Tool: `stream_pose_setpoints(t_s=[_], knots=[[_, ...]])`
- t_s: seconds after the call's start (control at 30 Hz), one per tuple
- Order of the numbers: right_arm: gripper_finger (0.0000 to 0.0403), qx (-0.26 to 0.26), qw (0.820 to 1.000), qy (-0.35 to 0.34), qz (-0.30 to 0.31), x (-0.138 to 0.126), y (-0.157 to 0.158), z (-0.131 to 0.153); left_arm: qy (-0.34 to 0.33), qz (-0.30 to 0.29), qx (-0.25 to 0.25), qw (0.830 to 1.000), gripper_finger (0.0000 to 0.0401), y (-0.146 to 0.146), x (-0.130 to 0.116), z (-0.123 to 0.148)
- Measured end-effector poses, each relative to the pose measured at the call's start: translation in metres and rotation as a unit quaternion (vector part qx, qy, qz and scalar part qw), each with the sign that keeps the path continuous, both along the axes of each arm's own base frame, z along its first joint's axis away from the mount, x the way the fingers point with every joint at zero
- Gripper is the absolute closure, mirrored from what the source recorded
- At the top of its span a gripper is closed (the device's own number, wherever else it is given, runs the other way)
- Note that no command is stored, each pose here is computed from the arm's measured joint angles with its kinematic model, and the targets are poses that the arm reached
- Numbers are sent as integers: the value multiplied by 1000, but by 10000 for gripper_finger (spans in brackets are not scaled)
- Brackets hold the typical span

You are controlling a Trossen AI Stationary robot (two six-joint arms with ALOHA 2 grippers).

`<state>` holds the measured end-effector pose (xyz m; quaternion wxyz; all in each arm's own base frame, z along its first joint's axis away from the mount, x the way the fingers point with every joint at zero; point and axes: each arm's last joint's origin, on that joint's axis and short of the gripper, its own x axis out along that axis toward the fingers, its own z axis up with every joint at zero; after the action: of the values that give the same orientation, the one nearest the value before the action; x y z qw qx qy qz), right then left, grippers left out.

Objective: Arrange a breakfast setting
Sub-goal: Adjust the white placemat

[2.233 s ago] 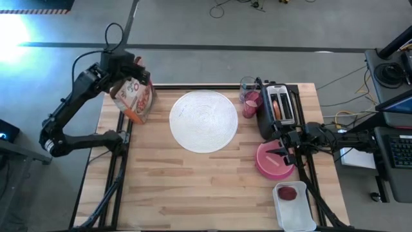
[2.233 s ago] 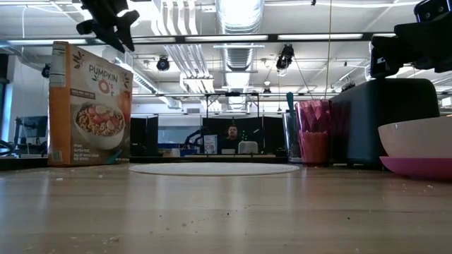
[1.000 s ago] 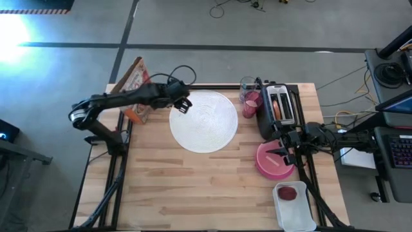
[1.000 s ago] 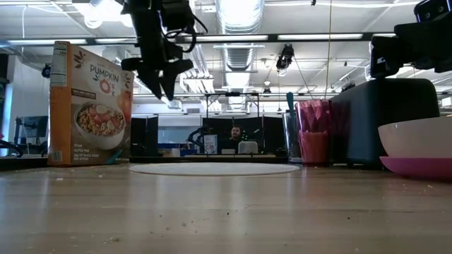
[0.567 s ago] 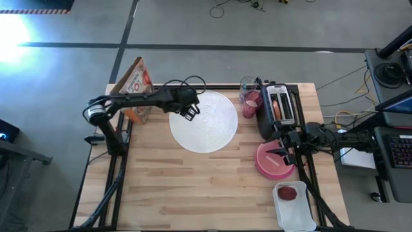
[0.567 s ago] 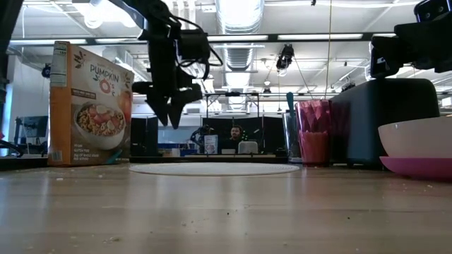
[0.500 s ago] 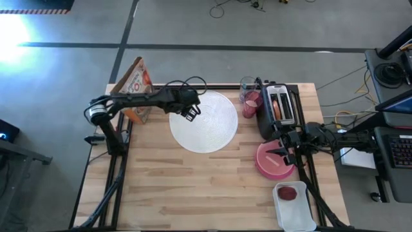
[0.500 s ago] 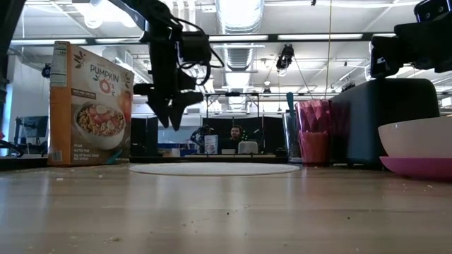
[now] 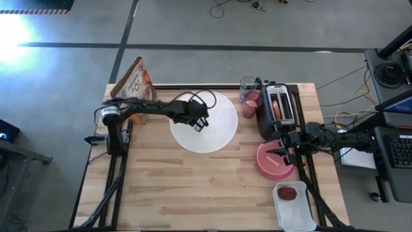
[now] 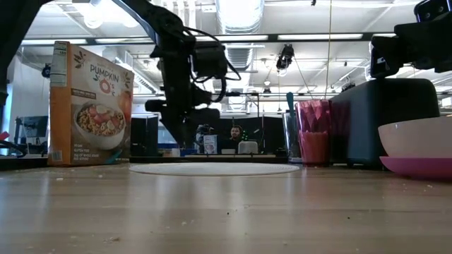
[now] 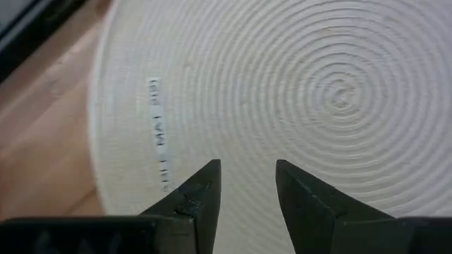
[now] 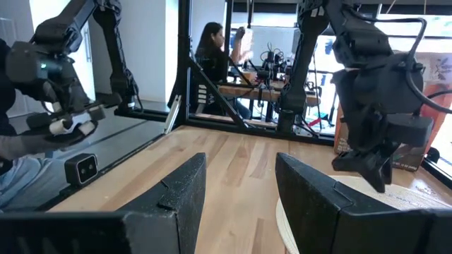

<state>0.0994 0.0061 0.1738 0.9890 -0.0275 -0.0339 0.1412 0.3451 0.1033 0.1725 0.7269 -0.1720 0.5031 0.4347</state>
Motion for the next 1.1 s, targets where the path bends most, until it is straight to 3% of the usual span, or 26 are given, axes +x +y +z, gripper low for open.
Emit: stream_pose_setpoints(t_s=[0.5, 1.1], knots=[[241, 0, 1000, 0, 0, 0, 0, 0, -3, -7, -50, 999, 285, -20, 13, -26], [241, 0, 1000, 0, 0, 0, 0, 0, 53, -53, -87, 993, 285, -99, 3, -38]])
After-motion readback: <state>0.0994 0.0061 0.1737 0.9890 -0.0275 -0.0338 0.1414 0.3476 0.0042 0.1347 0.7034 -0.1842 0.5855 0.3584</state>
